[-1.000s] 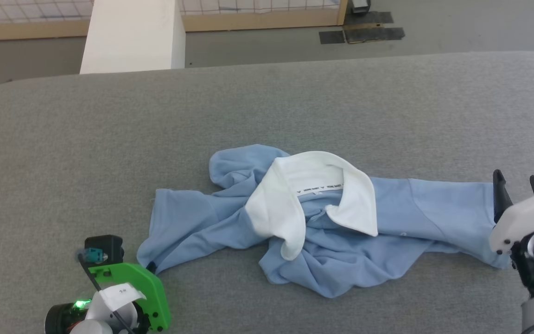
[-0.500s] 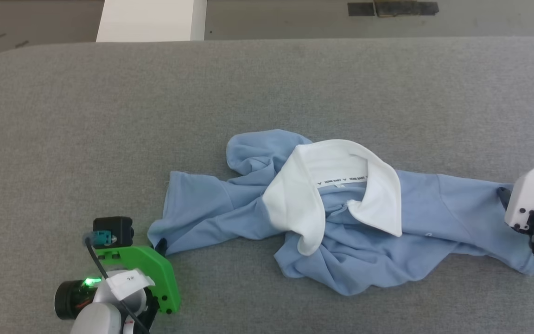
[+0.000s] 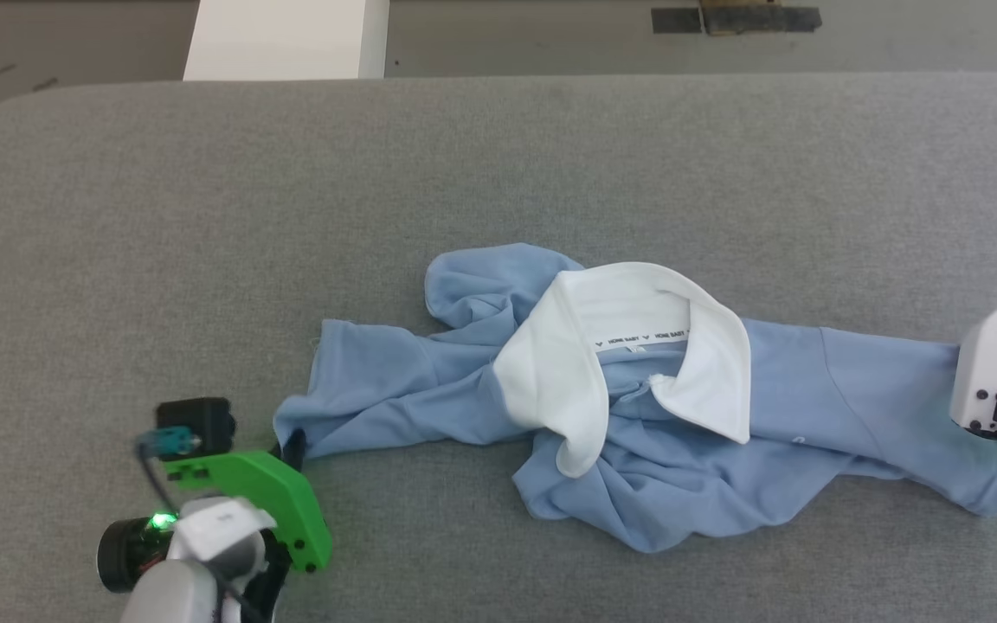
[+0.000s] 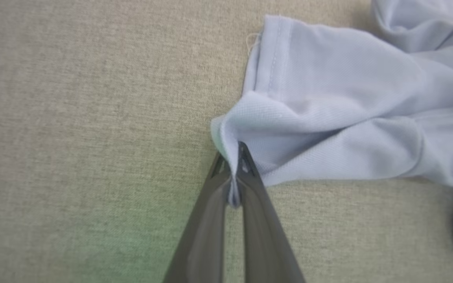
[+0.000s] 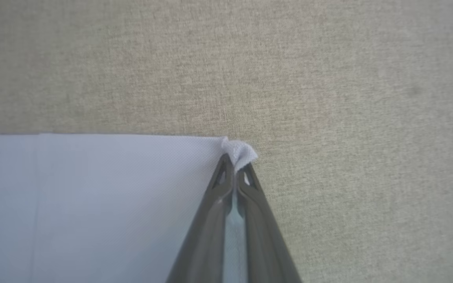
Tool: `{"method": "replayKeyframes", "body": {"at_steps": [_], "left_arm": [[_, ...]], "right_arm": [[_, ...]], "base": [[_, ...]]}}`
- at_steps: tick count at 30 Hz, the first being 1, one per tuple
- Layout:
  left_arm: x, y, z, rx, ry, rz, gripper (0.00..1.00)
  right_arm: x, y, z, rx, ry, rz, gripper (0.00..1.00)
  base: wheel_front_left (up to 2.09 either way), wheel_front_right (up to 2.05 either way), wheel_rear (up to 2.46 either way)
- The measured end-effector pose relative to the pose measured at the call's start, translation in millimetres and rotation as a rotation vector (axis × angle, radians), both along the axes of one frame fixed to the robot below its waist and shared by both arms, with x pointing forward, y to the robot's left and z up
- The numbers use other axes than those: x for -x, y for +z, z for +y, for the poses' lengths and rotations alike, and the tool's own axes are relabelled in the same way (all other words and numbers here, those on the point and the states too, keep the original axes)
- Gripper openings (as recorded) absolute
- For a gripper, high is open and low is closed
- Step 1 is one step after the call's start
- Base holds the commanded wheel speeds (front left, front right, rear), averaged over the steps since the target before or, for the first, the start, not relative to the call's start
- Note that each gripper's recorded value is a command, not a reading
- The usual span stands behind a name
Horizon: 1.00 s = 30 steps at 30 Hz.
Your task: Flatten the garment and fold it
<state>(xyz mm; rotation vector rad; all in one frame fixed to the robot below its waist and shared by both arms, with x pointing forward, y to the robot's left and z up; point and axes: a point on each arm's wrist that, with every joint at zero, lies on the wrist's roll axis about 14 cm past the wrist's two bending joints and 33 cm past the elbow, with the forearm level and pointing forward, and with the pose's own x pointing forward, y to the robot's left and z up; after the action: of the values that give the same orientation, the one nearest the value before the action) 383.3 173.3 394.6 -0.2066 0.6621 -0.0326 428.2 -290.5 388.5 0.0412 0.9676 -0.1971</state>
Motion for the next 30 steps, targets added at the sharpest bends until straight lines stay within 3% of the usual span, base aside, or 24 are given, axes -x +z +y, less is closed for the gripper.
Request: {"method": "replayKeyframes", "body": {"at_steps": [5,12,18,30], "left_arm": [[-21,52,-16,0.257,0.026,-0.173,0.0],[-68,174,-36,0.467,-0.098,-0.465,0.0],[-117,242,-33,0.485,-0.109,-0.622,0.0],[-232,330,-1,0.402,0.07,-0.918,0.0]], "right_arm": [[-11,45,-10,0.06,0.033,-0.181,0.0],[-35,143,-20,0.174,0.094,-0.441,0.0],[-71,215,-15,0.252,0.146,-0.599,0.0],[-164,309,-2,0.346,0.179,-0.849,0.0]], "base": [[0.0,0.0,0.0],[0.0,0.0,0.0],[0.0,0.0,0.0],[0.0,0.0,0.0]]}}
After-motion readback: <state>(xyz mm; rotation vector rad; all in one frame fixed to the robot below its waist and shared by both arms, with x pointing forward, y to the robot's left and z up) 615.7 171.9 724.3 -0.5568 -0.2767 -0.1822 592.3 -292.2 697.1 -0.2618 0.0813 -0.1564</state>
